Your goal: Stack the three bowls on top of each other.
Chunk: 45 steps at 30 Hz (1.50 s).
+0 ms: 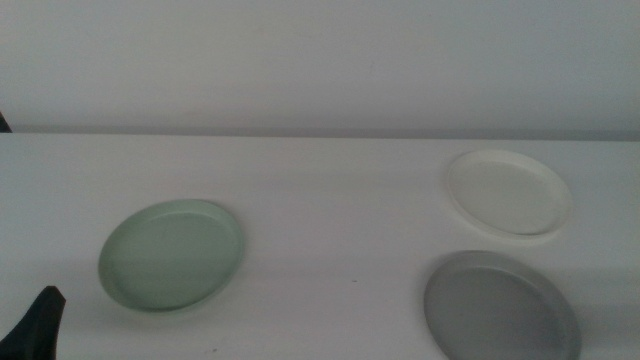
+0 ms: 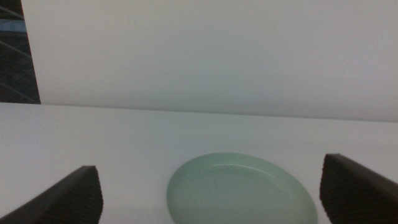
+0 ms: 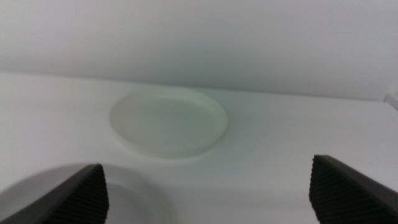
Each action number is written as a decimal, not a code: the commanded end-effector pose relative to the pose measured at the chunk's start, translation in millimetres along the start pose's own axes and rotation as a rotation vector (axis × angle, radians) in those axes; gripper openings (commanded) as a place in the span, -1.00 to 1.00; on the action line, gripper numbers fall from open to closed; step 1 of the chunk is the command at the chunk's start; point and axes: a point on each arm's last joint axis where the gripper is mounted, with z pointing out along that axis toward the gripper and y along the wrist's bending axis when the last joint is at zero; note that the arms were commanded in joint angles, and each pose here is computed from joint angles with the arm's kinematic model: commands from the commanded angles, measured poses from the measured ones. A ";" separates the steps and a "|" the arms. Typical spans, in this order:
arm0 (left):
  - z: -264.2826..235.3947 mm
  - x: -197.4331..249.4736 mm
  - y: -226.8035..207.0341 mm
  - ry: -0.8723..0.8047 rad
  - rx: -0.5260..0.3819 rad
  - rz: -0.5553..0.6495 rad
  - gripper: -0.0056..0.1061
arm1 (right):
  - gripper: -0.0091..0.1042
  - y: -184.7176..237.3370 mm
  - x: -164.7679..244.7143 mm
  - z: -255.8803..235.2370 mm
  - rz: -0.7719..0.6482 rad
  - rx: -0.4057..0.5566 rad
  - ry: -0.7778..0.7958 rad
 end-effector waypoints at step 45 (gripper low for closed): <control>-0.3 10.0 1.5 -0.018 0.002 -0.014 0.78 | 0.65 -26.5 -84.1 134.0 0.355 -0.124 1.146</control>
